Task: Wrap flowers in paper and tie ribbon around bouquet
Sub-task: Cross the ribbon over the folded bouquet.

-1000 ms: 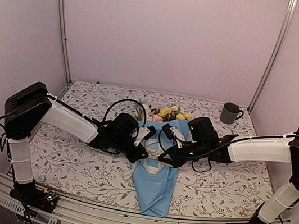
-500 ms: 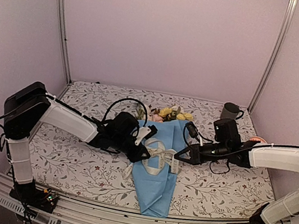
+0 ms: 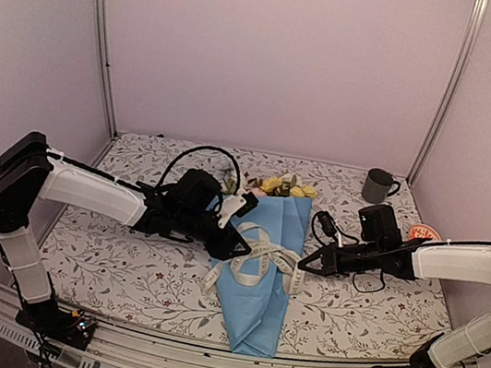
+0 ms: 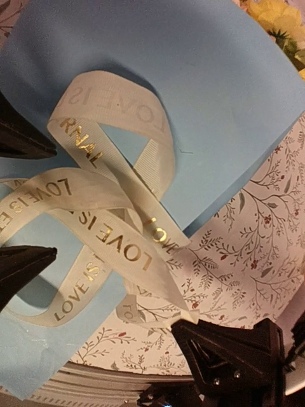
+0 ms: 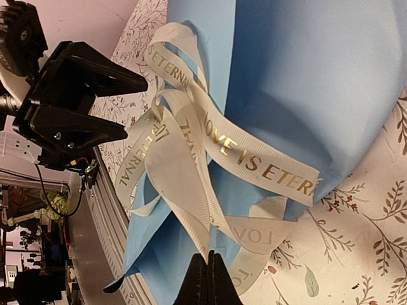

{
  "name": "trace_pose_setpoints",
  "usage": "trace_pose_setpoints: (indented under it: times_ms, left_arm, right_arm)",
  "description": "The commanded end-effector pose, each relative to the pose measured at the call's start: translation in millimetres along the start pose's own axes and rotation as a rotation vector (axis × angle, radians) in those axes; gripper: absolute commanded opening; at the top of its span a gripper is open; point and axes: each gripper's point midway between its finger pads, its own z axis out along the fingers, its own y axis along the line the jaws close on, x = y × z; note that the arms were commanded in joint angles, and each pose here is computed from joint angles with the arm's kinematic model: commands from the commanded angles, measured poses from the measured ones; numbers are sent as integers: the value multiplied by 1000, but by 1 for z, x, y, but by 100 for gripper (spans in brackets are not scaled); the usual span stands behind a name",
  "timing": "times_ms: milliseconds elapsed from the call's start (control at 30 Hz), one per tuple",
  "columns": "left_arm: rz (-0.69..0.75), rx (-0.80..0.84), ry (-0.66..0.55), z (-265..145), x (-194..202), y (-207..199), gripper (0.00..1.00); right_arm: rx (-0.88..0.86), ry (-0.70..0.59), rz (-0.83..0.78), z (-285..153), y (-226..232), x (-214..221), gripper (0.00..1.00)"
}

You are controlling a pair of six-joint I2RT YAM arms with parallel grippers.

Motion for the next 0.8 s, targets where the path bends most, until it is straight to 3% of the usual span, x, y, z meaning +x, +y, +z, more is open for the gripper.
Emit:
trace_pose_setpoints:
  times_ms: [0, 100, 200, 300, 400, 467, 600, 767]
  left_arm:
    - [10, -12, -16, -14, -12, 2, 45]
    - [14, -115, -38, -17, -21, 22, 45]
    - [8, -214, 16, -5, -16, 48, 52]
    - [26, -218, 31, 8, -17, 53, 59]
    - [34, -254, 56, 20, -18, 62, 57]
    - [39, -267, 62, 23, -19, 66, 45]
    - [39, -280, 53, 20, -21, 68, 2]
    - [-30, -360, 41, -2, -4, 88, 0]
  right_arm:
    - [28, 35, 26, 5, -13, 10, 0]
    - [28, 35, 21, 5, -14, 10, 0]
    - [21, 33, 17, 5, -11, 8, 0]
    - [20, 34, 18, 6, -11, 7, 0]
    - [16, 33, 12, 5, -9, 6, 0]
    - [14, 31, 12, 4, -8, 5, 0]
    - [41, 15, 28, -1, -14, 1, 0]
    - [121, -23, 114, -18, -47, -1, 0]
